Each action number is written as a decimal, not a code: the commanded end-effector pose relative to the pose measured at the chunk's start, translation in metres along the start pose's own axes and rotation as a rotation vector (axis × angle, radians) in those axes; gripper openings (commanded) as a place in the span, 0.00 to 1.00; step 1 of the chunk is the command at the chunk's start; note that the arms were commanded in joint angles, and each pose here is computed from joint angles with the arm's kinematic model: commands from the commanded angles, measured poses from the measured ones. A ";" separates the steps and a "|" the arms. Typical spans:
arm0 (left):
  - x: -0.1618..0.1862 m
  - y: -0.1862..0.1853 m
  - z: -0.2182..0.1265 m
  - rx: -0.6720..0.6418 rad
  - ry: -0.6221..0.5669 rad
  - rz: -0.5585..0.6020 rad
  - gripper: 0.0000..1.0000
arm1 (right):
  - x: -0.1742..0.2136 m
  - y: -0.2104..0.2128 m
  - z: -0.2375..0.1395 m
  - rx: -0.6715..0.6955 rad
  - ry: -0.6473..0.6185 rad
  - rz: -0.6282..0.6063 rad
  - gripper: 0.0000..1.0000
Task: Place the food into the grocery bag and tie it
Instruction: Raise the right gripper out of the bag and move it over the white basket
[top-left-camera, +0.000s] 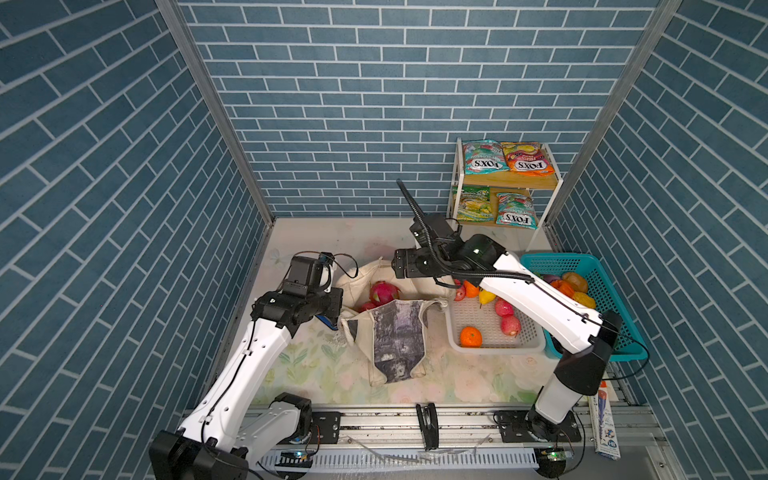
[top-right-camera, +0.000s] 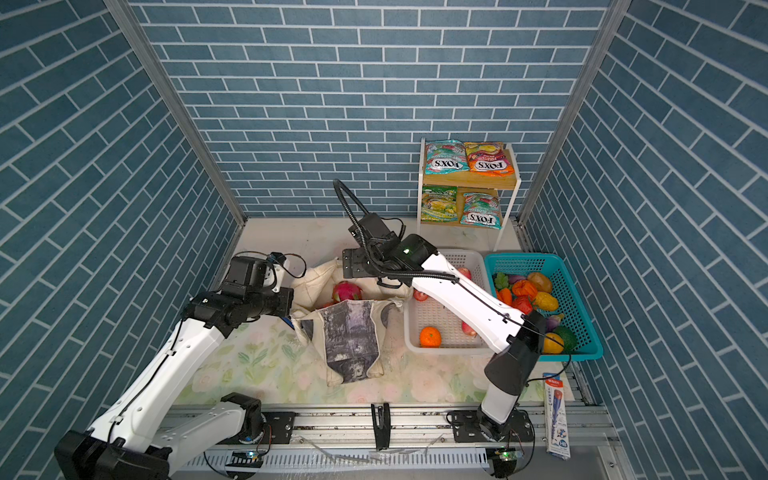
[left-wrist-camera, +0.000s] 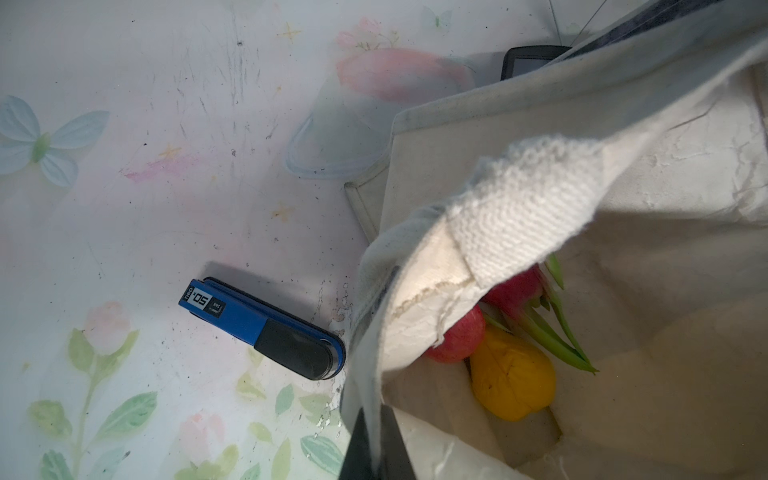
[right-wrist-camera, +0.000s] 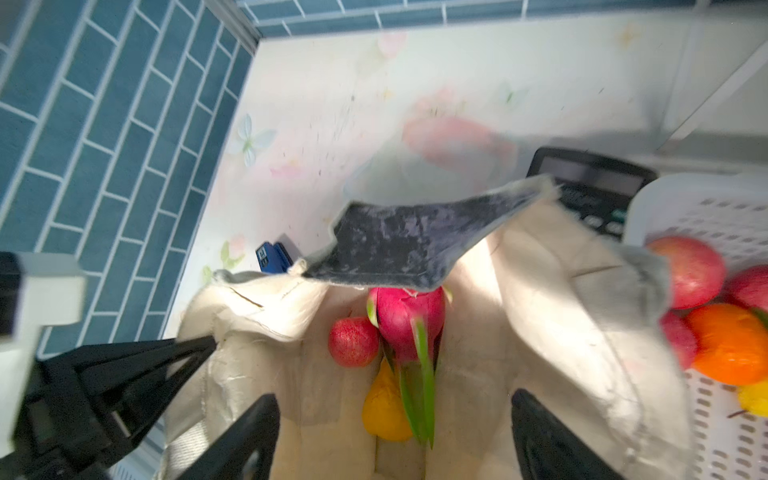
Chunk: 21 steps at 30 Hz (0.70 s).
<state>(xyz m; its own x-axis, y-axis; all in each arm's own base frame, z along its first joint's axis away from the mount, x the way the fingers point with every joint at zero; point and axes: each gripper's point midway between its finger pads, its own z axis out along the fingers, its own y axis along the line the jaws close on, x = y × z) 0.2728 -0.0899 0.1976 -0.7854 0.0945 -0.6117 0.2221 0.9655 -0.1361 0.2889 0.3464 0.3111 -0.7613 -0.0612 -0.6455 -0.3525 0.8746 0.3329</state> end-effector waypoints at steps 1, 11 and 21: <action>0.002 0.001 0.000 0.001 0.000 -0.006 0.04 | -0.025 -0.036 -0.041 0.104 -0.135 0.006 0.87; 0.002 0.001 0.001 0.004 0.002 -0.006 0.04 | 0.015 -0.198 -0.080 0.475 -0.181 0.251 0.80; 0.003 0.001 0.001 0.003 0.007 -0.006 0.04 | 0.104 -0.262 -0.049 0.658 0.090 0.295 0.79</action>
<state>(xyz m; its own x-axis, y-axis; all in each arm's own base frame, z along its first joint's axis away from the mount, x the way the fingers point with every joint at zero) 0.2728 -0.0899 0.1976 -0.7854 0.0945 -0.6117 0.2221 0.9655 -0.1361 0.2874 0.0981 0.2075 -0.7951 0.1932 -0.5749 0.2182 0.9756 0.0261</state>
